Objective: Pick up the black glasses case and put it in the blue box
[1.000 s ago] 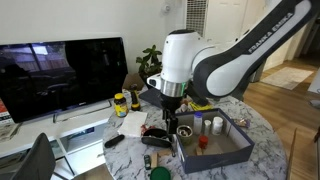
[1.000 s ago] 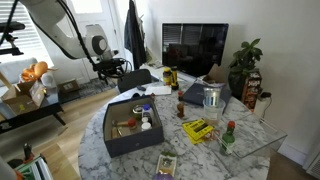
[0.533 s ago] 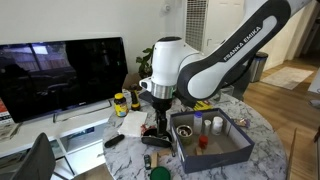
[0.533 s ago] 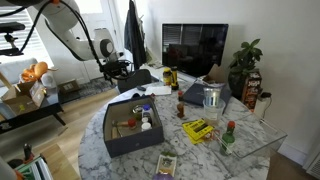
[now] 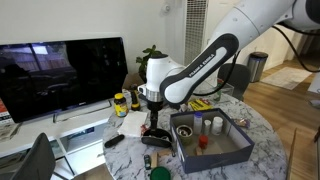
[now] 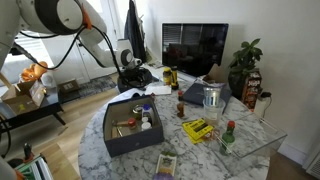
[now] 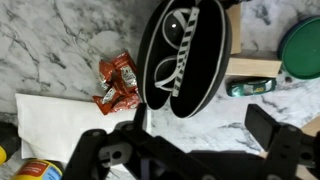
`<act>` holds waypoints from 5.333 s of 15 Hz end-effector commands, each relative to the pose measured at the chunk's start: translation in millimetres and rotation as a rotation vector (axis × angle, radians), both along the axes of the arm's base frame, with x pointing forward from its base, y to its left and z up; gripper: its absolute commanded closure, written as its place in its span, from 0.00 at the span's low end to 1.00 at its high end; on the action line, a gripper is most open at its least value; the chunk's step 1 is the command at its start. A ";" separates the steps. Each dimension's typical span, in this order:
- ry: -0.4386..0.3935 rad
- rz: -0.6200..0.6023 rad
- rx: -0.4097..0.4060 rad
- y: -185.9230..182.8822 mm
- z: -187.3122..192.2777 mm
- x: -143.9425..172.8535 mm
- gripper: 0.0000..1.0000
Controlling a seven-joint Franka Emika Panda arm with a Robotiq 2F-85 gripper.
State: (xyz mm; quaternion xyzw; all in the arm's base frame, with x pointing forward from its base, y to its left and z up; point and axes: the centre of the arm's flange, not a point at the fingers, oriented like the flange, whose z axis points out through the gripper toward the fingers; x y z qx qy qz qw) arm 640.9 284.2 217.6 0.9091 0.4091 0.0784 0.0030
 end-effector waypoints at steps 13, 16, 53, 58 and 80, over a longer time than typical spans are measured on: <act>0.170 -0.044 -0.103 -28.1 -75.7 82.3 0.52; 0.218 -0.039 -0.114 -29.4 -77.6 71.4 0.75; -0.120 0.072 -0.154 -178.5 143.5 -51.2 0.99; -0.100 0.028 -0.133 -216.9 128.2 -99.6 0.99; 0.120 0.268 -0.129 -219.8 54.1 -194.3 0.95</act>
